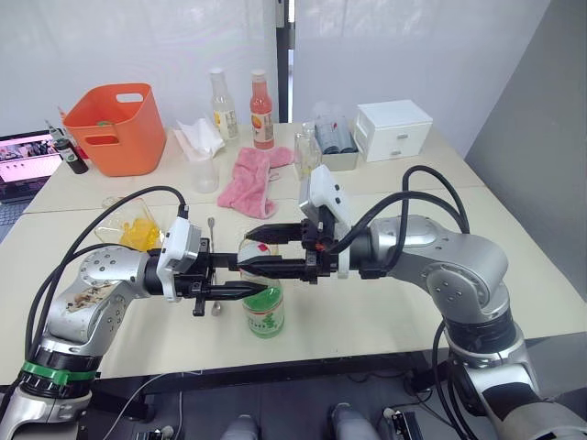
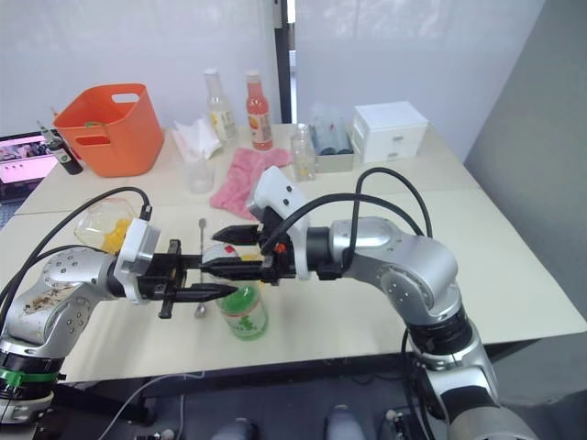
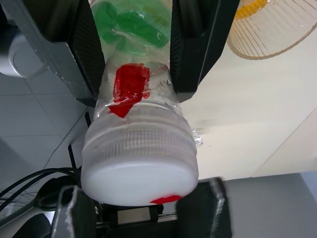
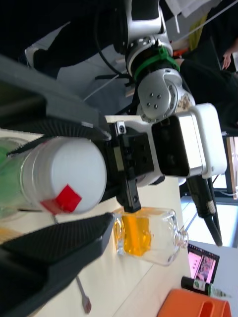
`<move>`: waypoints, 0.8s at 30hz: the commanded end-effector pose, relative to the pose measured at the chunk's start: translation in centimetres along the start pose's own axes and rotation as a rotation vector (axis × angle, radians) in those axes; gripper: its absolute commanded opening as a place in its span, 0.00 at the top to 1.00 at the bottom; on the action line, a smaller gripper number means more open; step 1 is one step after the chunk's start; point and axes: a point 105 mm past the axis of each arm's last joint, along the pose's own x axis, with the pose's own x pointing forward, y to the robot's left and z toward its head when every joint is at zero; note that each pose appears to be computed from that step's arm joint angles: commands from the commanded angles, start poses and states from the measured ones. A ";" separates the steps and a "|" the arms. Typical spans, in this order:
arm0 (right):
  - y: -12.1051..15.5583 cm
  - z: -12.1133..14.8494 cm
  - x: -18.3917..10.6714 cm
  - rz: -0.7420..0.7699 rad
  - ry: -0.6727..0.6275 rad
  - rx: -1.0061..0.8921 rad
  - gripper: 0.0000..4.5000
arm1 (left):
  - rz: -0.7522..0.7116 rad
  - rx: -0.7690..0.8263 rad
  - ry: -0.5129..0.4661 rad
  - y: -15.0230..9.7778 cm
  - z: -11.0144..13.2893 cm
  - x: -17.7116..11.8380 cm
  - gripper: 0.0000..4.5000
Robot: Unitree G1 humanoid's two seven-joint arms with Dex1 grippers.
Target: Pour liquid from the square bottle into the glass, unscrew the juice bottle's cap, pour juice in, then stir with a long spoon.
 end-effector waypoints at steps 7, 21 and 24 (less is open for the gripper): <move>0.3 0.3 0.1 0.030 -0.004 -0.016 0.99 | -0.001 -0.025 0.055 -0.4 -1.0 0.4 0.69; 0.7 0.7 -0.4 0.053 0.011 -0.059 0.52 | 0.008 -0.028 0.062 -0.4 -1.2 0.1 0.69; 0.5 0.4 -0.4 0.038 0.025 -0.060 0.52 | 0.008 -0.029 0.061 -0.4 -1.3 0.0 0.69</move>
